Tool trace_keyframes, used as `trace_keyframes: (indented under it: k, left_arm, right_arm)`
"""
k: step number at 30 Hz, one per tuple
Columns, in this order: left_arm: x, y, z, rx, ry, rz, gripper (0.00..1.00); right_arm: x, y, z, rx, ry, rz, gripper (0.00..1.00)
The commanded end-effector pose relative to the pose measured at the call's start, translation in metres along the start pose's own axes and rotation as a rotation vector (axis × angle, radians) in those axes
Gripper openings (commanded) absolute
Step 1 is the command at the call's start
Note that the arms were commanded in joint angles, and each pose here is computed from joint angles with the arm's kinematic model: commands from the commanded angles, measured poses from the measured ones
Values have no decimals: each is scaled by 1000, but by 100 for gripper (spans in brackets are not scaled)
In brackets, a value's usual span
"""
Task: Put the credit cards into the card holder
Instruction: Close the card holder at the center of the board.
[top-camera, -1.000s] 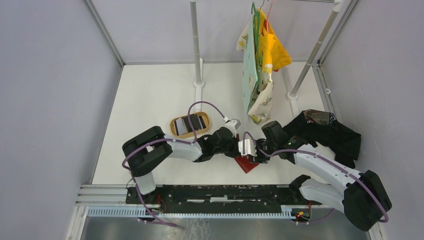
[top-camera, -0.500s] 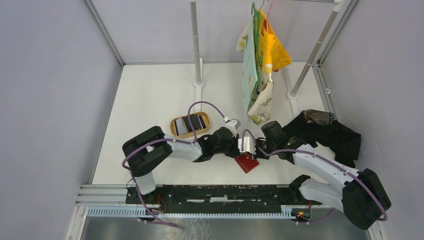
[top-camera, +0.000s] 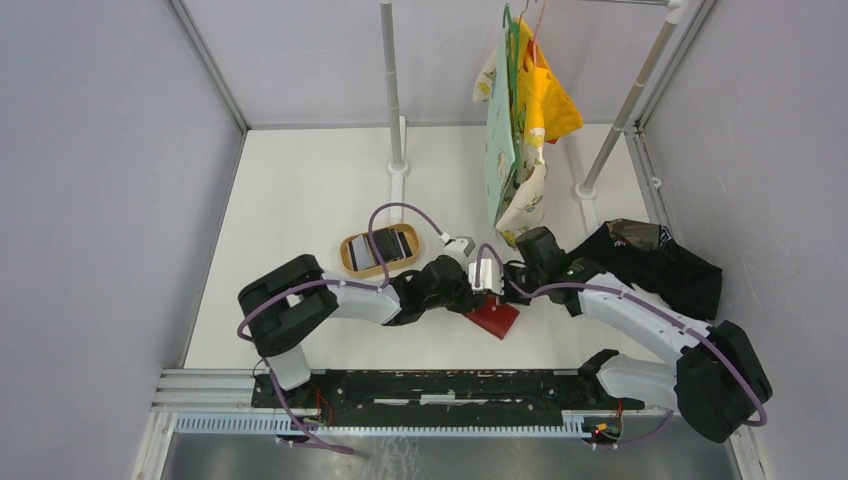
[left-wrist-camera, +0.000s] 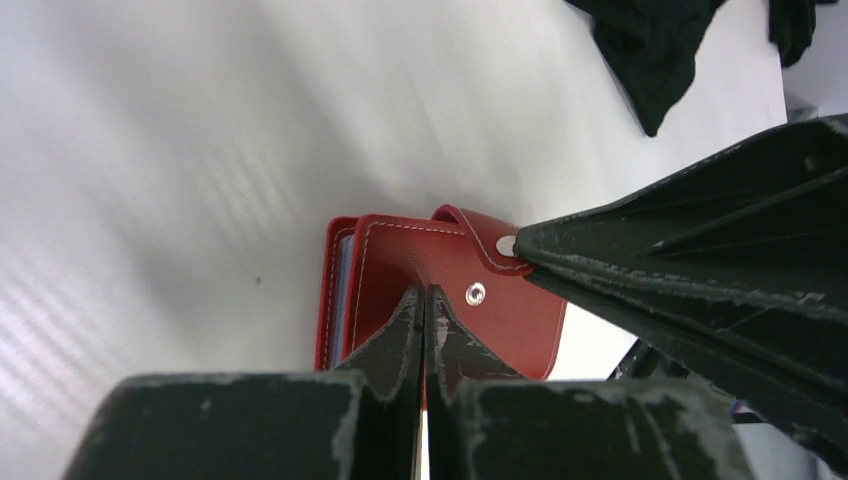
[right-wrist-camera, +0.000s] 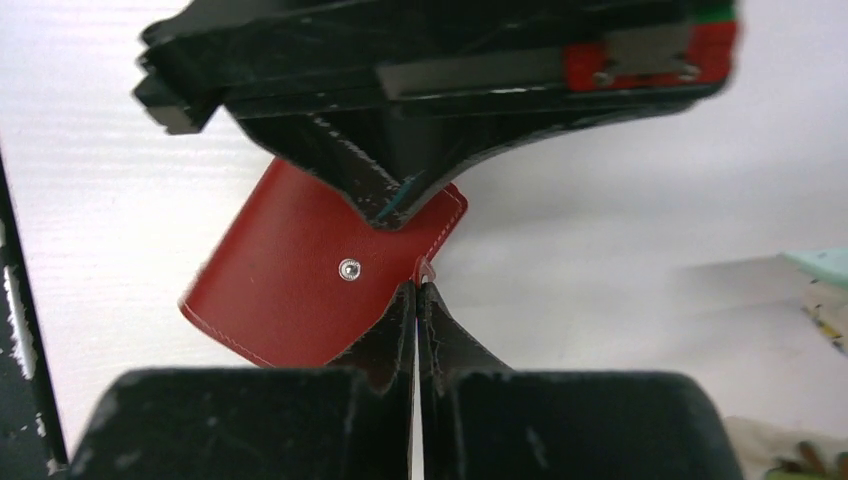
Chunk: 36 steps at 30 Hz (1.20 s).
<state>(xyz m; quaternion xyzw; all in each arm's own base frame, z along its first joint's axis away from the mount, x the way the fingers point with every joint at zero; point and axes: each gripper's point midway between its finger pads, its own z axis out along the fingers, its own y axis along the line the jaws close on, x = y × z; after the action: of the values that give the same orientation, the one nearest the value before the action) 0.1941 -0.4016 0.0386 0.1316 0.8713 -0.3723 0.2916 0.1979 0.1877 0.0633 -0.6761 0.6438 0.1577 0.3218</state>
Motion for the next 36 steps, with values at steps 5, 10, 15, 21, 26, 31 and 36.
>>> trace_keyframes:
  k: [5, 10, 15, 21, 26, 31, 36]
  left_arm:
    - [-21, 9, -19, -66, -138, -109, 2]
    - [-22, 2, -21, -25, -137, -118, 2]
    - [-20, 0, -20, -10, -131, -121, 2]
    - [-16, -1, -18, 2, -122, -118, 2]
    - [-15, -2, -16, 8, -118, -119, 2]
    - [-15, -3, -16, 10, -120, -114, 2]
    - [-15, -5, -15, 14, -117, -110, 2]
  right_arm:
    - [-38, -26, 3, 3, -102, -46, 0]
    - [-21, -5, 8, -64, -78, -57, 0]
    - [-10, 7, 11, -101, -53, -36, 4]
    - [-5, 12, 15, -127, -38, -10, 7]
    - [-1, 15, 15, -131, -24, -1, 9]
    - [4, 17, 14, -134, -5, 0, 11]
    - [3, 17, 12, -123, -7, -6, 14]
